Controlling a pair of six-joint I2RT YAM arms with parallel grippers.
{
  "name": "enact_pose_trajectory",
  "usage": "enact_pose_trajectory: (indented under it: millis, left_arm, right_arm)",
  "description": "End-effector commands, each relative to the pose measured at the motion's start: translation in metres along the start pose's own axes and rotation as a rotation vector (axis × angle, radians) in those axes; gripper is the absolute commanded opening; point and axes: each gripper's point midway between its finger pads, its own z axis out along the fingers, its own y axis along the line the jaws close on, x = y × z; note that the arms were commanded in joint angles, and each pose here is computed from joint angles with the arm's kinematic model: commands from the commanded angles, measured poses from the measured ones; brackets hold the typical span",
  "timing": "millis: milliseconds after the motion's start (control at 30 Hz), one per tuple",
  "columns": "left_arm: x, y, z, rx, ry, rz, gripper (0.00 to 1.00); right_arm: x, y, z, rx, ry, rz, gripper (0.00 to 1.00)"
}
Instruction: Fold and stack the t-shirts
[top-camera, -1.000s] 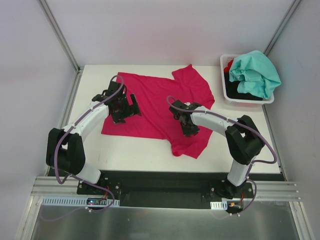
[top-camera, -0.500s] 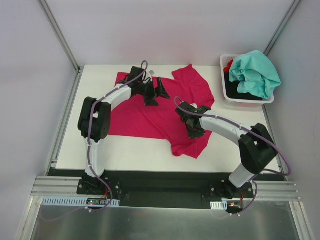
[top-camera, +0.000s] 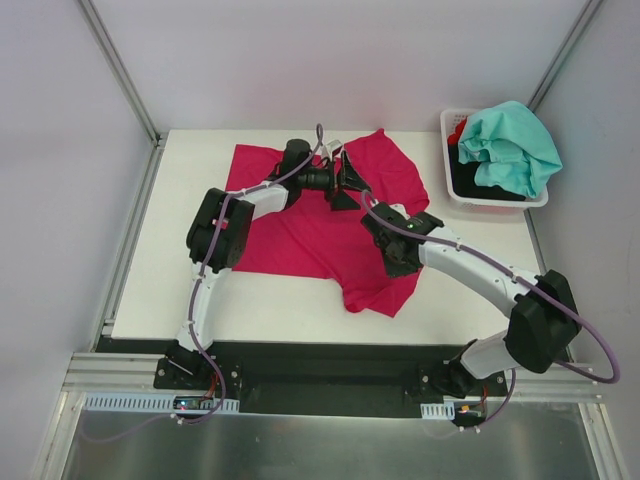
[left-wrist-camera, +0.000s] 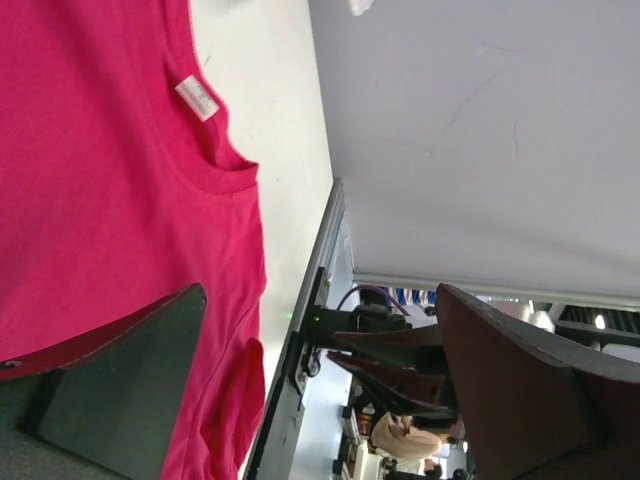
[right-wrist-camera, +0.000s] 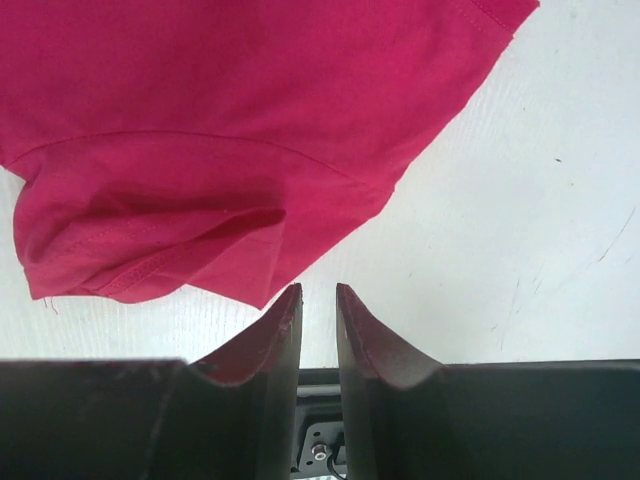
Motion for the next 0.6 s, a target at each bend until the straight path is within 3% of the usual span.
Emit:
enact_pose_trajectory:
  millis: [0, 567]
  left_arm:
    - [0.008, 0.013, -0.004, -0.028, 0.014, -0.005, 0.99]
    - [-0.005, 0.068, 0.021, -0.084, -0.042, -0.082, 0.99]
  right_arm:
    - [-0.005, -0.007, -0.028, -0.008, -0.048, 0.027, 0.24]
    - [0.011, 0.017, -0.014, -0.031, -0.019, 0.001, 0.22]
